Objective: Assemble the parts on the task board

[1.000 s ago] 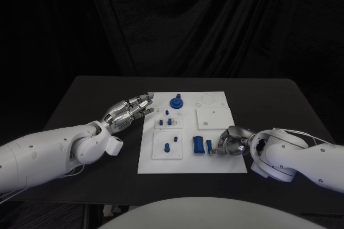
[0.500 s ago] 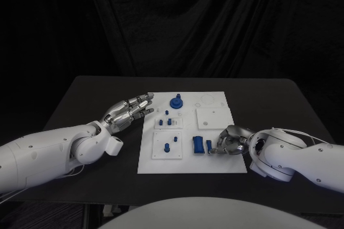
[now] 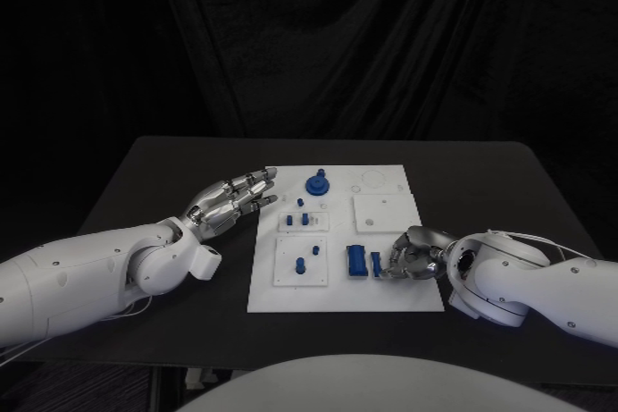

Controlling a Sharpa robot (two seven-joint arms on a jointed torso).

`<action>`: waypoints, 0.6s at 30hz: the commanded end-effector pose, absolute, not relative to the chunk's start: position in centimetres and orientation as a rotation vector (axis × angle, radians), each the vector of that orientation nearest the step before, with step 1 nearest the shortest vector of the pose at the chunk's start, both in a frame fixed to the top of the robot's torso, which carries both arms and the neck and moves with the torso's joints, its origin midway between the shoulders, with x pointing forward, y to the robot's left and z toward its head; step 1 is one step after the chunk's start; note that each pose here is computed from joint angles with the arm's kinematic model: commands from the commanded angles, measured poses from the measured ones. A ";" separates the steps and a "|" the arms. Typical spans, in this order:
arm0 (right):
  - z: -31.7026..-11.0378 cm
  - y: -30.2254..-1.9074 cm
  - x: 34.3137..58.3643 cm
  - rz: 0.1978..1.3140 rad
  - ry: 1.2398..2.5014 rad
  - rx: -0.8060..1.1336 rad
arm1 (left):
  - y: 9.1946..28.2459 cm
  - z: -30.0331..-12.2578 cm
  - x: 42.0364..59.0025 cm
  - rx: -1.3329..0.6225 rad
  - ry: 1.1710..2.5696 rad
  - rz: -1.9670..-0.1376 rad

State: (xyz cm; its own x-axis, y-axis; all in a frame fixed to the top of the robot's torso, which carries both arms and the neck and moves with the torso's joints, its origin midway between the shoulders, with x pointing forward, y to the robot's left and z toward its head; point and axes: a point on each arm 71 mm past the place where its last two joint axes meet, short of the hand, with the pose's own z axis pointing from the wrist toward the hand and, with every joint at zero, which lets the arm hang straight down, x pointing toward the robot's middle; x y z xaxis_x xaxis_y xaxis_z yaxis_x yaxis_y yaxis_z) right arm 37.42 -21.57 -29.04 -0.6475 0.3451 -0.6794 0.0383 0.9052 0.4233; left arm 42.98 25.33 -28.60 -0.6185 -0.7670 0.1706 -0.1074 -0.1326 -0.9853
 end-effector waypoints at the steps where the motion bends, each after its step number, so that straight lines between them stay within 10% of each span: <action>1: -29.2 -21.5 37.3 0.471 2.260 0.251 | 25.2 -28.5 42.9 -0.979 1.652 -1.824; 18: -29.2 -21.6 37.2 0.479 2.252 0.255 | 25.2 -28.5 42.9 -0.978 1.650 -1.824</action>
